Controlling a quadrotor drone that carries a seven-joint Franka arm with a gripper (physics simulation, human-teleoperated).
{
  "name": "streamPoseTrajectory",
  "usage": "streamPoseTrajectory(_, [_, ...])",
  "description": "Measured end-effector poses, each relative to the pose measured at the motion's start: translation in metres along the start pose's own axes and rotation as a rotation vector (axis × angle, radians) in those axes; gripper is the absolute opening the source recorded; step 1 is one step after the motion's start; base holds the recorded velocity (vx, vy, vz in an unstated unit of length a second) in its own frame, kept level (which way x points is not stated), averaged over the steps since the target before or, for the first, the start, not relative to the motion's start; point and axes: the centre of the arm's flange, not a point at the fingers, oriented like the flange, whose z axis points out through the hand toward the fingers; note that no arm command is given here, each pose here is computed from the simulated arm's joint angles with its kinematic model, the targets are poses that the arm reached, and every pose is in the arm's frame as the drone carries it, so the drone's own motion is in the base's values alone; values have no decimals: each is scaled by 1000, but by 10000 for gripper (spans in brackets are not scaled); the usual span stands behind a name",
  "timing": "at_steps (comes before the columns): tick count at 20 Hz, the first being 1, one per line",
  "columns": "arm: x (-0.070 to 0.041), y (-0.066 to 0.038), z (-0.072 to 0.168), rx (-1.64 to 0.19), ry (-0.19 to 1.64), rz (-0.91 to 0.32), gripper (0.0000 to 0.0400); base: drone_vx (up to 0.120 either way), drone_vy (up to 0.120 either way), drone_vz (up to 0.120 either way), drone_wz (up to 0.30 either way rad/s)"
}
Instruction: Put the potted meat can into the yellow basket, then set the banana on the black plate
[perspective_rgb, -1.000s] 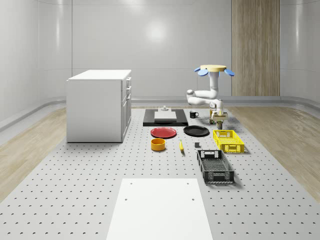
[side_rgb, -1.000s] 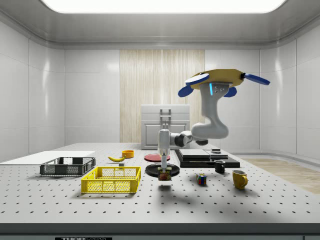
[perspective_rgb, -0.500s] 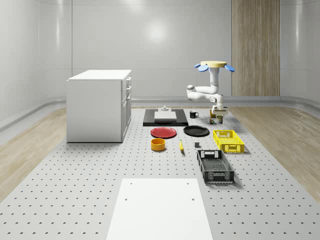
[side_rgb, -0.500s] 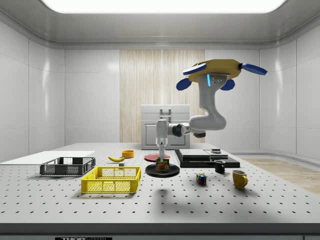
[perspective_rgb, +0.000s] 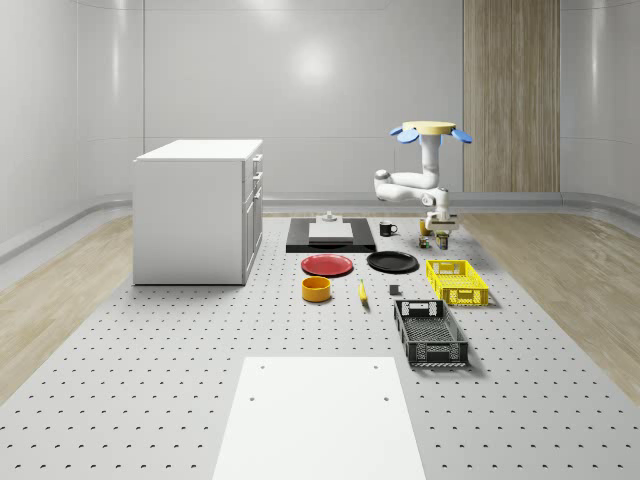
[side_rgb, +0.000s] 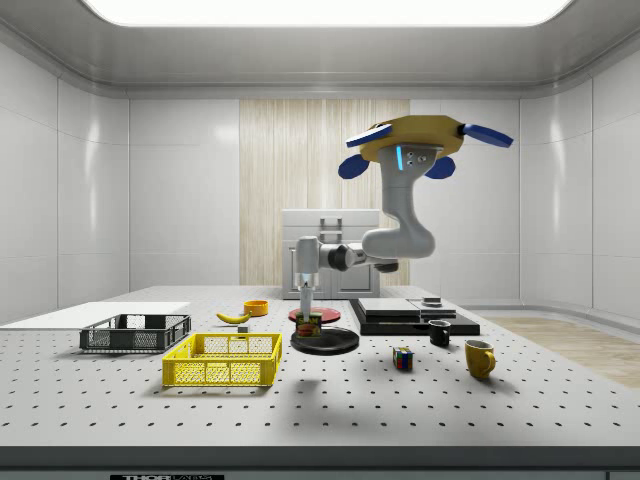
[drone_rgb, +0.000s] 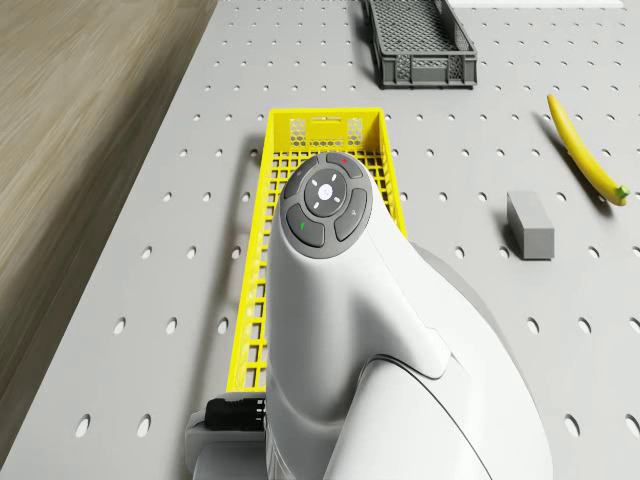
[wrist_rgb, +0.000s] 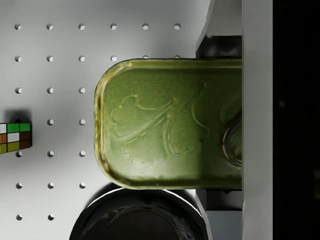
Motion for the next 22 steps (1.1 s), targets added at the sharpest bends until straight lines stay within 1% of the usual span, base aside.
streamPoseTrajectory(22, [0, 0, 0, 0, 0, 0, 291, 120, 0, 0, 0])
